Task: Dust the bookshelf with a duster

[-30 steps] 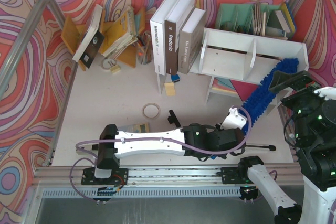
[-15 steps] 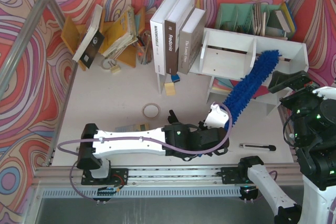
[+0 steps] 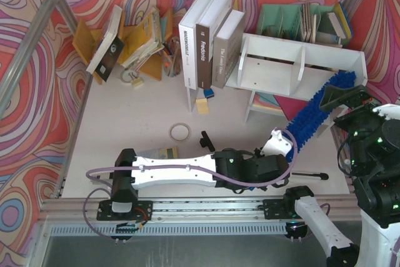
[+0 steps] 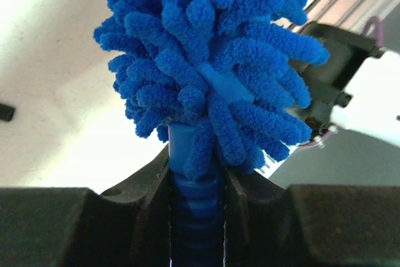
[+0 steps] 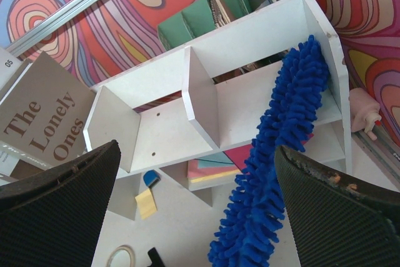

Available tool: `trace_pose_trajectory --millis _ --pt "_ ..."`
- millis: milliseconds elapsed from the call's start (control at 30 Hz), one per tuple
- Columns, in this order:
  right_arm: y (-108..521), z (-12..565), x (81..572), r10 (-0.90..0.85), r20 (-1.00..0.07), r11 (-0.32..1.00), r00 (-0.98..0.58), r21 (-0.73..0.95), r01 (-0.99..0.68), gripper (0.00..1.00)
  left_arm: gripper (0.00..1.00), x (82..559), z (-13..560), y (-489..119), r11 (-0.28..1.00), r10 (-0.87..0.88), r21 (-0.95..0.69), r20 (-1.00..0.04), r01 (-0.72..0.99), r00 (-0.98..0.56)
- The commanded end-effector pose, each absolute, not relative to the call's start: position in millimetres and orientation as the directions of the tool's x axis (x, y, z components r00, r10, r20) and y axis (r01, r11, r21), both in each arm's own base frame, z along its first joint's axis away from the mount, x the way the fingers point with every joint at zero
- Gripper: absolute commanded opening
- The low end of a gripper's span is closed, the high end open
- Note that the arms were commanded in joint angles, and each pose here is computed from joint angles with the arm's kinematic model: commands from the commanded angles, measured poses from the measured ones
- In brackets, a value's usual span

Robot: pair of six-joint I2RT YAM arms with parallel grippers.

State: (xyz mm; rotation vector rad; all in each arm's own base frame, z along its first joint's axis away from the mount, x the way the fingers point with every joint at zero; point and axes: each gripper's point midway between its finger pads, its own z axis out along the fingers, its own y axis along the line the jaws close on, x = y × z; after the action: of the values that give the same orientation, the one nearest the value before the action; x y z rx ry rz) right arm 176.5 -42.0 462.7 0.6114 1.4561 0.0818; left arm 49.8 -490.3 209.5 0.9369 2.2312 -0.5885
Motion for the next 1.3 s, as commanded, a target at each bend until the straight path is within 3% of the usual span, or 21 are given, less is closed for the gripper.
trace_pose_trajectory --millis 0,233,733,1067,1267 --pt "-40 473 176 0.417 -0.892 0.847 0.174 0.451 0.282 0.99 0.0 64 235 -462 0.685 0.39 -0.131 -0.765 0.717 -0.513" --pt "-38 471 180 0.423 -0.891 0.849 0.165 0.453 0.271 0.99 0.0 82 241 -435 0.752 0.327 -0.118 -0.787 0.648 -0.523" --pt "-38 472 180 0.419 -0.893 0.85 0.165 0.45 0.275 0.99 0.0 95 275 -471 0.746 0.256 -0.151 -0.834 0.648 -0.489" --pt "-37 461 187 0.42 -0.897 0.853 0.138 0.442 0.279 0.99 0.0 86 215 -457 0.738 0.349 -0.141 -0.757 0.659 -0.553" --pt "-35 461 188 0.408 -0.903 0.863 0.138 0.43 0.266 0.99 0.0 84 223 -461 0.722 0.363 -0.143 -0.756 0.677 -0.545"
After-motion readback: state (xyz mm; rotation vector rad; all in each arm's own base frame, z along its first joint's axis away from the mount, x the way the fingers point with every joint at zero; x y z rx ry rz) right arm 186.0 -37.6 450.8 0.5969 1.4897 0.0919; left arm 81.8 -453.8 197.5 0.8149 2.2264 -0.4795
